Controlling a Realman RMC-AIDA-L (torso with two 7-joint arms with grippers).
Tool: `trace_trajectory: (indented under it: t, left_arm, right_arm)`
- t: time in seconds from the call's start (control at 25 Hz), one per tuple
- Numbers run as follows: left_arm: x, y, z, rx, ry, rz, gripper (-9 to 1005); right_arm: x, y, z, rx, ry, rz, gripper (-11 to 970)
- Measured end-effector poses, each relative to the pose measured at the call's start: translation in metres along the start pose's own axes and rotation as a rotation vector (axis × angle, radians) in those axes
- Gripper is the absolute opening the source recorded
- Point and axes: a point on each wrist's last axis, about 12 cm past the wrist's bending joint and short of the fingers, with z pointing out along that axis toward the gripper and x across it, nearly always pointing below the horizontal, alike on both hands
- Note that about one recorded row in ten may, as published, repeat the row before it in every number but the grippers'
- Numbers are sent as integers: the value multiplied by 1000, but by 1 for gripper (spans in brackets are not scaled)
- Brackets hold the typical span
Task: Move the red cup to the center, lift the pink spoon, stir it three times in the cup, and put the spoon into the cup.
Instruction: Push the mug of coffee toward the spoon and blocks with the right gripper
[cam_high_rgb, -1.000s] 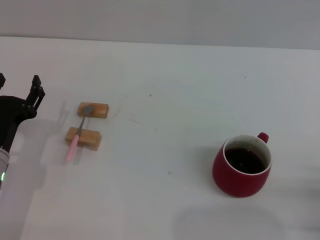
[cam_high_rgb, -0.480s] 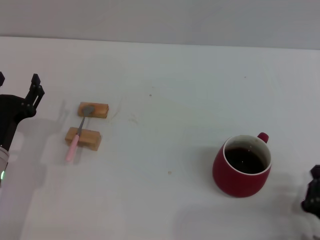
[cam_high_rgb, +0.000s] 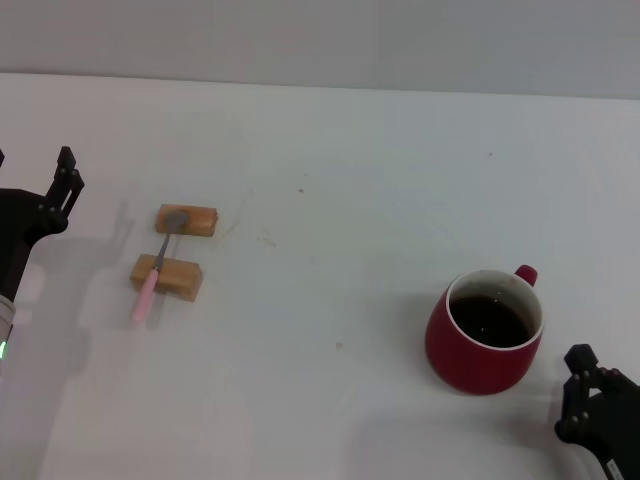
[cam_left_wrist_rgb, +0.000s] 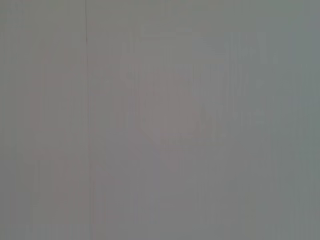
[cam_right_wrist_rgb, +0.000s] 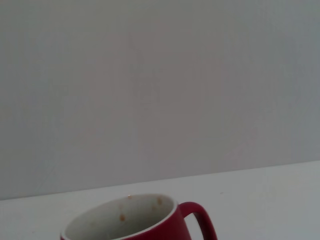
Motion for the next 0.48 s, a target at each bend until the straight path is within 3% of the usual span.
trace_trajectory:
  t: [0.48]
  left_arm:
    - [-2, -1, 2, 4, -8, -2, 801]
  right_arm:
    - [-3, 2, 10, -30, -8, -10, 0]
